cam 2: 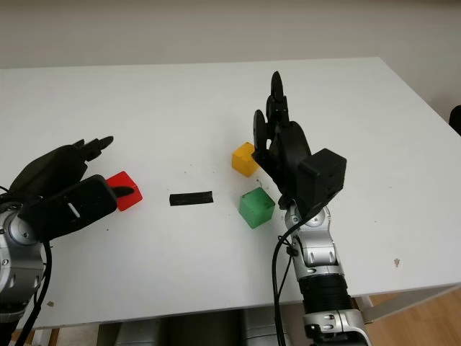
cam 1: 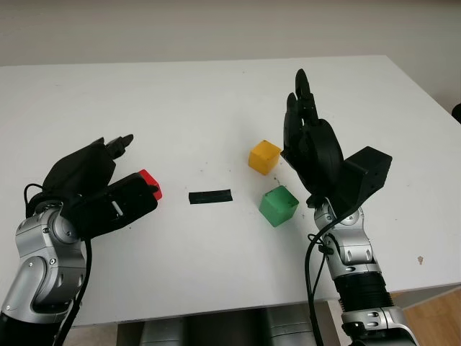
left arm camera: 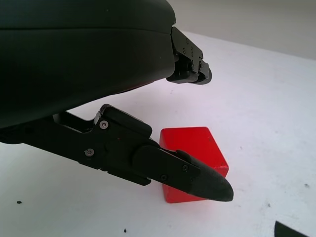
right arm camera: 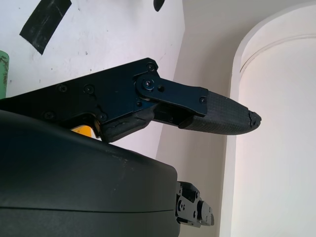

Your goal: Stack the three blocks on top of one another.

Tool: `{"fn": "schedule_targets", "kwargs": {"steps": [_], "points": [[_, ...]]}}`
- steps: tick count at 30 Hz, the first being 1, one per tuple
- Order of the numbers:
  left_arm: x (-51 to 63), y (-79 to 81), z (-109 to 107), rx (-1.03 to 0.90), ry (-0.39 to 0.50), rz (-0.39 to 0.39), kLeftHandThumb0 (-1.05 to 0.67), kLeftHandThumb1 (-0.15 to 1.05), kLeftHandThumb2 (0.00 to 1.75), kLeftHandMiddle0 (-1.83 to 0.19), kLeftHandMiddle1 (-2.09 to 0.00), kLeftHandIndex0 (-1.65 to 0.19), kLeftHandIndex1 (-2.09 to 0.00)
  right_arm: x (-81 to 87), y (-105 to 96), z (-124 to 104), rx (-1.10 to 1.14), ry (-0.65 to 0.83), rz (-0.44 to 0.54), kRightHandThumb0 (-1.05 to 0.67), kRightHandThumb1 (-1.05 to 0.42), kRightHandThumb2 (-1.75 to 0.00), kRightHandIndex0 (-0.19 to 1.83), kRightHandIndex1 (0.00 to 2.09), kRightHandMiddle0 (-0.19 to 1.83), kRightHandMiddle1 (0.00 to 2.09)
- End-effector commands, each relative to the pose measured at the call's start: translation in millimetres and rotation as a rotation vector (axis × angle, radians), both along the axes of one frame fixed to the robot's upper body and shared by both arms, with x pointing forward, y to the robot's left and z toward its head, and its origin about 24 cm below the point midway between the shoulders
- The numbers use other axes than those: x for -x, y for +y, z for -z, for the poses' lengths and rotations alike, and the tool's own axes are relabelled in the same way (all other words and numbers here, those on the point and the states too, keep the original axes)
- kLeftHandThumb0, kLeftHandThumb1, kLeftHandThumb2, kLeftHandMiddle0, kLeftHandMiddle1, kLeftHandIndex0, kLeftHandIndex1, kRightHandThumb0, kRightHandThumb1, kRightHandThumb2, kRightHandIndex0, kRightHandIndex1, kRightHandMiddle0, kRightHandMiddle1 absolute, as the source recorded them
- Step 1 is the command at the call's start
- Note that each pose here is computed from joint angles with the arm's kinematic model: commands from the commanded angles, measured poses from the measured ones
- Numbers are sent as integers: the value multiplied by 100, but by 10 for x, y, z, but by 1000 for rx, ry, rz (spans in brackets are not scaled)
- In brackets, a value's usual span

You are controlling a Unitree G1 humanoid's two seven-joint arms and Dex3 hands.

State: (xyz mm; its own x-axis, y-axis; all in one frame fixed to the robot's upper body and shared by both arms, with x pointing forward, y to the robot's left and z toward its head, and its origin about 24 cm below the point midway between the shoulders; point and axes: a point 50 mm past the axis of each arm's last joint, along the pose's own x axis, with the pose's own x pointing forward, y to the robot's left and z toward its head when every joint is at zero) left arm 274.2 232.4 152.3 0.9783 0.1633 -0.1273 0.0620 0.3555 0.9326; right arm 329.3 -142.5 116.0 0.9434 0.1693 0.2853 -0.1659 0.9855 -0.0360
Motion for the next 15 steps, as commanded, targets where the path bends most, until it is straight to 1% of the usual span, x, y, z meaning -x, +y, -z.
{"fn": "schedule_targets", "kwargs": {"steps": [1, 5, 9, 15], "points": [[-41, -1, -54, -24, 1, 16, -84, 95, 4, 0, -3, -19, -6, -26, 24, -43, -8, -10, -5, -80, -105, -71, -19, 0, -19, 0], [-84, 6, -1, -18, 31, 28, -87, 94, 5, 2, -4, -15, -4, -33, 29, -36, -11, -6, -3, -80, -105, -71, -19, 0, -19, 0], [-113, -14, 54, -33, 44, 29, -84, 92, 4, 3, -5, -12, -3, -30, 30, -31, -13, -5, -6, -80, -105, -71, -19, 0, -19, 0], [-137, -56, 111, -68, 24, 13, -78, 91, 5, 1, -6, -13, -5, -24, 30, -25, -12, -5, -9, -79, -105, -71, -19, 0, -19, 0]]}}
